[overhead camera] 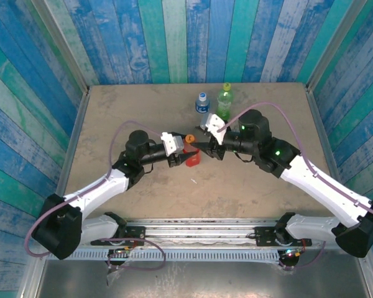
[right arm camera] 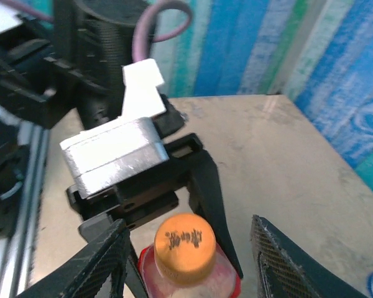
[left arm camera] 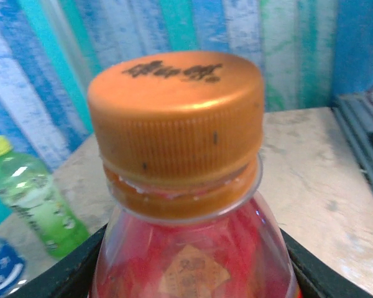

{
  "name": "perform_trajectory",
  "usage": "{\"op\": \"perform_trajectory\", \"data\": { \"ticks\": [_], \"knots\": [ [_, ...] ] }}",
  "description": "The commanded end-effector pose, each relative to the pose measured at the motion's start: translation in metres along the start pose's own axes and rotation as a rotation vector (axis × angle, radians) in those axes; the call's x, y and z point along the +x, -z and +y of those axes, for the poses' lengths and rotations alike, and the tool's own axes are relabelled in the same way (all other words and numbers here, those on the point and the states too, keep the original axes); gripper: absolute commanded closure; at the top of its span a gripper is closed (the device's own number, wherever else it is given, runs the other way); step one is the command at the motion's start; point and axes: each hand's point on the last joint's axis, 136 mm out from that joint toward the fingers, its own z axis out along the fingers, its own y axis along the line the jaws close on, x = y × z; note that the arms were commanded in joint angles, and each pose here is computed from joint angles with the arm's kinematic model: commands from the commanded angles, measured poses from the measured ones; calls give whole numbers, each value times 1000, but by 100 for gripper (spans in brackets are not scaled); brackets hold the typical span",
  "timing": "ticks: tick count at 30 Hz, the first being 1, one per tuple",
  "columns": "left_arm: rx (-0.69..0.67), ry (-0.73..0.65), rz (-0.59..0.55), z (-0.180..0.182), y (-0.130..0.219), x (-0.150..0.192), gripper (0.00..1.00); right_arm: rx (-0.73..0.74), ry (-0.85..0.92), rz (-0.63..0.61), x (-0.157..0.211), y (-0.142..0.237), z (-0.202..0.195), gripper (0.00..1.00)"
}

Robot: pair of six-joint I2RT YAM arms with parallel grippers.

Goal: Screw on the bottle caps

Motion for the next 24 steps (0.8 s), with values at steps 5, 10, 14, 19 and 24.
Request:
{"op": "perform_trajectory", "data": {
  "ticks": [5,10,14,19,24],
  "knots": [
    [145,-54,-52,-24,3,-17,42,-208,24,41,2,-3,29,54],
    [156,-56,-61,-26,4,-19,42,-228,13,79,12,-11,29,58],
    [153,-39,-58,-25,3,-20,42,-237,11,91,16,-14,30,63],
    [132,-19,-58,-20,2,-21,42,-224,2,108,19,-14,27,77],
    [-83,43,-61,20,-1,-22,43,-45,-46,107,20,-21,-3,88]
  ]
}}
